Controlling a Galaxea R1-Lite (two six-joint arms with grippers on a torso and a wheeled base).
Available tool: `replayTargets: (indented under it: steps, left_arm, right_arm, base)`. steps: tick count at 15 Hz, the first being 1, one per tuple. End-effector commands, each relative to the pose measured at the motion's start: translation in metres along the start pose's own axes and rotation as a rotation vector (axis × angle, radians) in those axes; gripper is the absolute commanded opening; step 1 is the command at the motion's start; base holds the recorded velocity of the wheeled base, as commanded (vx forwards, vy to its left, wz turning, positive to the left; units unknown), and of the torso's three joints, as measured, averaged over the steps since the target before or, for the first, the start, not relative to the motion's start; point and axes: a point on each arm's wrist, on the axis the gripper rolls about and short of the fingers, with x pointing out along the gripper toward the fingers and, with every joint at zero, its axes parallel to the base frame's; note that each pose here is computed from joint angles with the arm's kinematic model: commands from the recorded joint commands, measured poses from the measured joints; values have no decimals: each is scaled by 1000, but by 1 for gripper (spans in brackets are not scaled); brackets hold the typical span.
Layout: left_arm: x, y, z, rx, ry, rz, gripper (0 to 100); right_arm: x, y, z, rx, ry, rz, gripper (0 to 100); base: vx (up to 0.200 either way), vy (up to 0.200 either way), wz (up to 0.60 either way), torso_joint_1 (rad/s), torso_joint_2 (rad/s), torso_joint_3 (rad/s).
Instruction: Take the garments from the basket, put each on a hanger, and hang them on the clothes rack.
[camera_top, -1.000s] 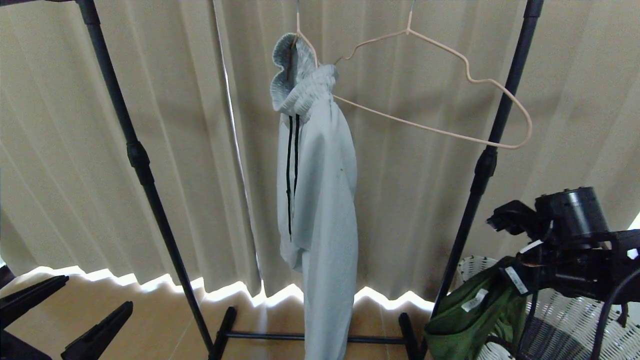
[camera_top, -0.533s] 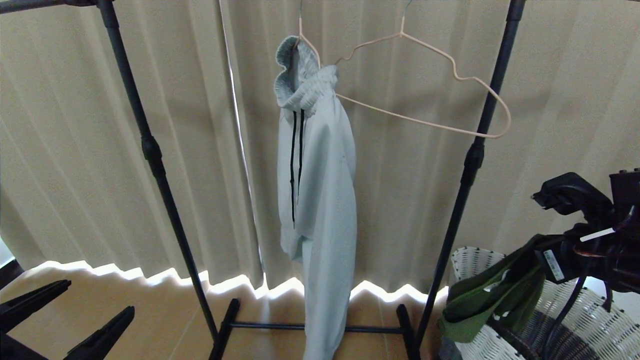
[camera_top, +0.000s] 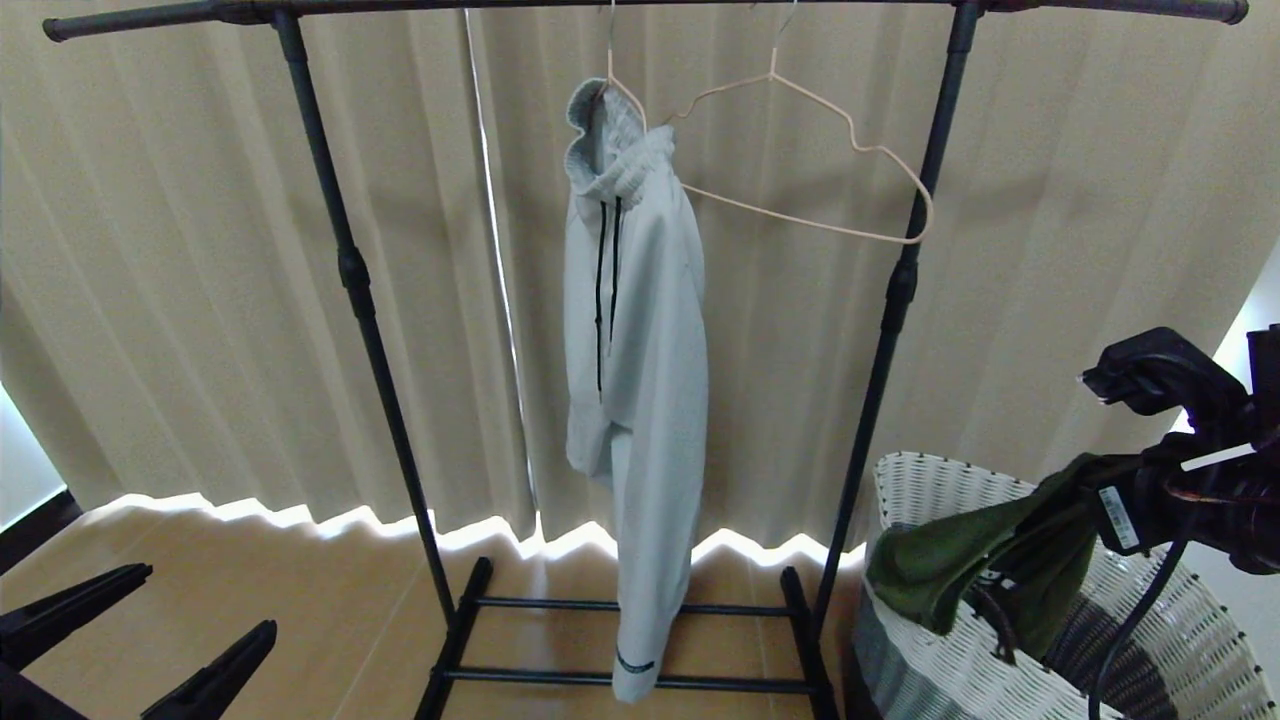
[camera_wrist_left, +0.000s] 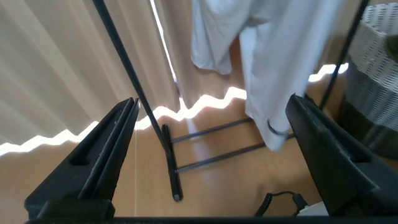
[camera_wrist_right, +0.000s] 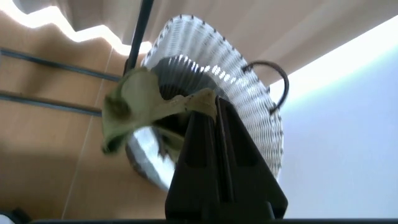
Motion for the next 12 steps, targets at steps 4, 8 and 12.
replayTargets:
  steps: [4, 8, 12]
  left_arm:
    - [-3, -1, -2, 2, -8, -5, 100]
    - [-4, -1, -2, 3, -13, -2, 100]
    - [-3, -1, -1, 3, -13, -2, 100]
  right_arm:
    - [0, 1, 1, -1, -2, 2, 0]
    - [-1, 3, 2, -6, -8, 11, 0]
    - [-1, 3, -1, -10, -2, 14, 0]
  base:
    - [0, 0, 0, 0, 0, 0]
    - [0, 50, 0, -1, 2, 1]
    - [0, 200, 0, 1, 4, 6]
